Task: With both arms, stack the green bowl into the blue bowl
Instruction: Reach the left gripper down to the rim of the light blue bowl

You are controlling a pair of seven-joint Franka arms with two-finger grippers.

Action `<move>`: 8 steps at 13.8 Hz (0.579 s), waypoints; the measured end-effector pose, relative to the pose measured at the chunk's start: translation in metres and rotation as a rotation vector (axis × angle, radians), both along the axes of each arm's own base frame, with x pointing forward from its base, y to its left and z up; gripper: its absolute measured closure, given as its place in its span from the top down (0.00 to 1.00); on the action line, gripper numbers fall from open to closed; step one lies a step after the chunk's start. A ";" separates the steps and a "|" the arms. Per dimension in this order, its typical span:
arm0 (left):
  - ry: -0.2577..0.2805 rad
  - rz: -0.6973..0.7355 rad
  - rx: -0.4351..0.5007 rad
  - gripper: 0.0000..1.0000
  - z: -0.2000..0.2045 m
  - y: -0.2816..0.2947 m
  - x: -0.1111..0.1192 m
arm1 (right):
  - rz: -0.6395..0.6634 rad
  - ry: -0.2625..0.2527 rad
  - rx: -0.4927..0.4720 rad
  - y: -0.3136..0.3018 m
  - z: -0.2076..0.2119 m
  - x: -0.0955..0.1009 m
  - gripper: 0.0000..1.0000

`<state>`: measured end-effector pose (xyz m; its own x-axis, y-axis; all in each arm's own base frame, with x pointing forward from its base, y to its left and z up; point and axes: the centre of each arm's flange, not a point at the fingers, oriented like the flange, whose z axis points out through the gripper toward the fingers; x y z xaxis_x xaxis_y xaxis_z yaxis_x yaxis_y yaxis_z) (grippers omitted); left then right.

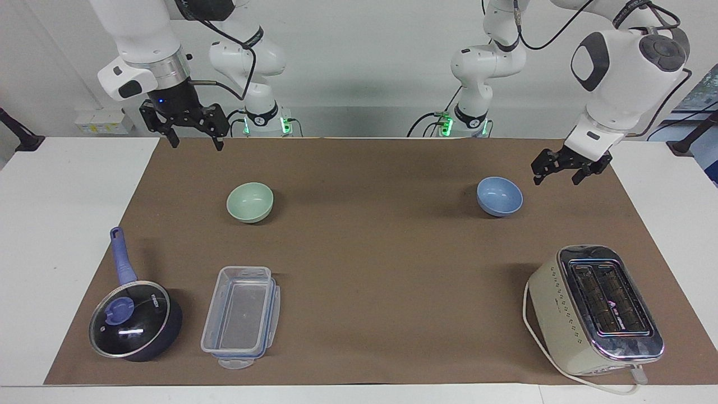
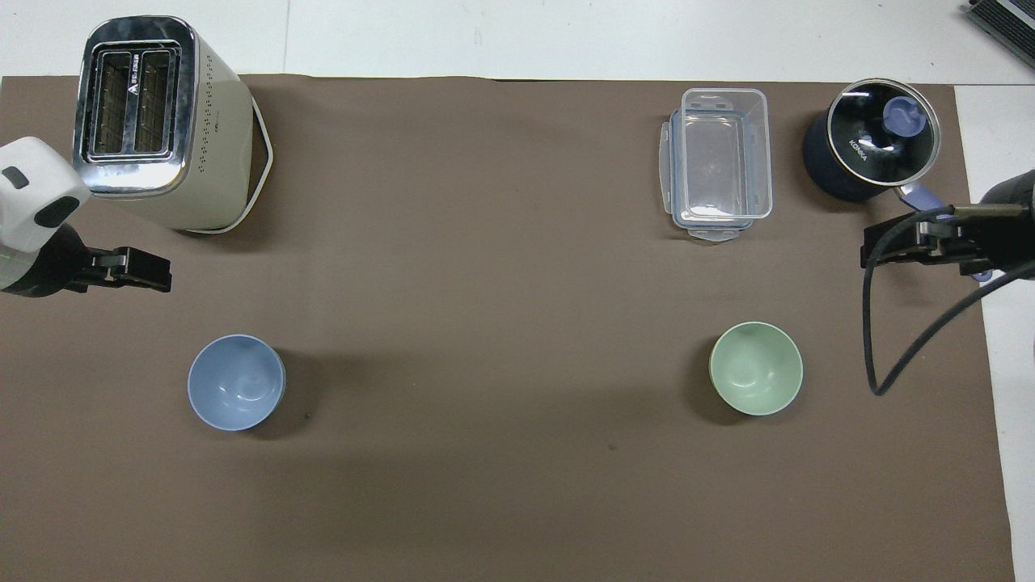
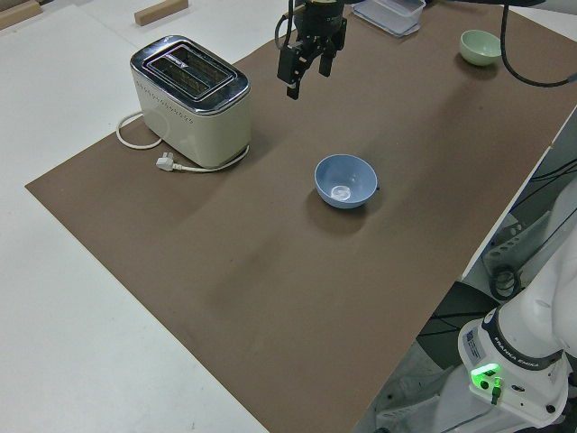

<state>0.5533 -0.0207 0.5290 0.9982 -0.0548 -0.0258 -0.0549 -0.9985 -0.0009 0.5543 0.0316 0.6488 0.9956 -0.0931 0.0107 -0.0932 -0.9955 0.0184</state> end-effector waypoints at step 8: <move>0.042 0.005 -0.015 1.00 -0.109 0.004 -0.031 | 0.000 0.000 0.000 0.000 0.000 0.000 1.00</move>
